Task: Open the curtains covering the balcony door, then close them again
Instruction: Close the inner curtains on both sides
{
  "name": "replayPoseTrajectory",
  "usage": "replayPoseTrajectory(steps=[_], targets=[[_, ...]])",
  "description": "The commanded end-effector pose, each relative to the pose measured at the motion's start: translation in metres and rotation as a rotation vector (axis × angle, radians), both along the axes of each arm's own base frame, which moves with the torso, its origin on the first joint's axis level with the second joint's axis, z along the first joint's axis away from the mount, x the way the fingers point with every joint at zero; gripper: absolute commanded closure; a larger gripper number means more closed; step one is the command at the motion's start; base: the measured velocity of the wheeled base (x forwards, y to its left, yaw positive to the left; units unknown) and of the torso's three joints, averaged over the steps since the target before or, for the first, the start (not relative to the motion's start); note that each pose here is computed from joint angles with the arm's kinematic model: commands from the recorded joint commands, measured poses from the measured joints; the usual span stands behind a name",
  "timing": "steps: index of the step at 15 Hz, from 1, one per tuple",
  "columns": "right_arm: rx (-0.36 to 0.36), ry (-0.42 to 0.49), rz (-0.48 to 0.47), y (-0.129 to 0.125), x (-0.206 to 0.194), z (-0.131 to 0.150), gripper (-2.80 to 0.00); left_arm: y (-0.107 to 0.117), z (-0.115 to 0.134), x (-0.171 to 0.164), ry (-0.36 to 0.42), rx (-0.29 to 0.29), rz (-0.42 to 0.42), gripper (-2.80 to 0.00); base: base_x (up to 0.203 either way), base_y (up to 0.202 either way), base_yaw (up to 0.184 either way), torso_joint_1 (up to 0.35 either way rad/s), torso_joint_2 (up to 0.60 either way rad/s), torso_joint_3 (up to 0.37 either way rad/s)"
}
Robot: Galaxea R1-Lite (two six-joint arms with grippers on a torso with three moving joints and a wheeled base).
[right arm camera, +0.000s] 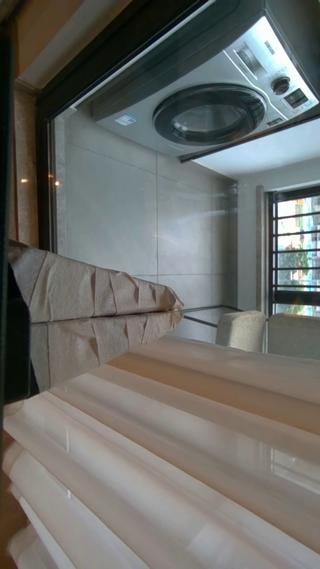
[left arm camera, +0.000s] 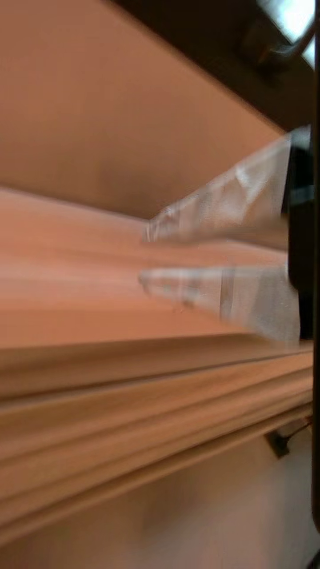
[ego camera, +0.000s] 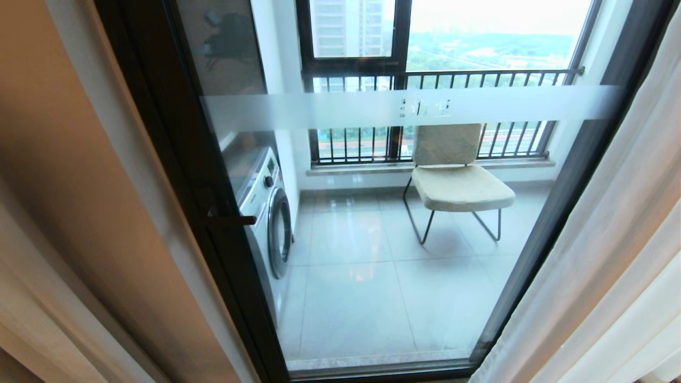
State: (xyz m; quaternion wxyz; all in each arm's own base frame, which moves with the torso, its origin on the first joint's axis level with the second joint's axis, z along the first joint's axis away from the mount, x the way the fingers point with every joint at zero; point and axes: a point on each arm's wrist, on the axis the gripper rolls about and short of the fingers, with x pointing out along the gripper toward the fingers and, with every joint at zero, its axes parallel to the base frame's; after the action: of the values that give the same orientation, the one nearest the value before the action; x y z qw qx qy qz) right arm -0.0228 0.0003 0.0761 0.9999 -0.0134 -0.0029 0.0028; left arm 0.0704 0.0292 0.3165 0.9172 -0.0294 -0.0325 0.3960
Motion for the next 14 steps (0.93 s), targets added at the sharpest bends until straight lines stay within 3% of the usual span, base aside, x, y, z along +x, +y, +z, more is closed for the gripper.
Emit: replayPoseTrajectory(steps=[1, 3, 6, 11, 14], targets=[[-0.001, 0.000, 0.000, 0.000, 0.000, 0.000, 0.00, 0.021, 0.006, 0.037, 0.041, 0.001, 0.092, -2.80, 0.000, 0.000, 0.000, 0.000, 0.00, 0.000], [-0.001, 0.000, 0.000, 0.000, 0.000, 0.000, 0.00, 0.039, 0.015, 0.048, 0.024, 0.022, 0.142, -2.80, 0.000, 0.000, 0.000, 0.000, 0.00, 0.000], [-0.001, 0.000, 0.000, 0.000, 0.000, 0.000, 0.00, 0.065, 0.024, 0.060, 0.025, 0.032, 0.128, -2.80, 0.000, 0.000, 0.000, 0.000, 0.00, 0.000], [-0.001, 0.000, 0.000, 0.000, 0.000, 0.000, 0.00, 0.099, 0.027, 0.083, -0.049, 0.078, 0.053, -2.80, 0.000, 0.000, 0.000, 0.000, 0.00, 0.000], [-0.001, 0.000, 0.000, 0.000, 0.000, 0.000, 0.00, 0.111, 0.024, 0.095, -0.056, 0.078, -0.005, -2.80, 0.000, 0.000, 0.000, 0.000, 0.00, 0.000]])
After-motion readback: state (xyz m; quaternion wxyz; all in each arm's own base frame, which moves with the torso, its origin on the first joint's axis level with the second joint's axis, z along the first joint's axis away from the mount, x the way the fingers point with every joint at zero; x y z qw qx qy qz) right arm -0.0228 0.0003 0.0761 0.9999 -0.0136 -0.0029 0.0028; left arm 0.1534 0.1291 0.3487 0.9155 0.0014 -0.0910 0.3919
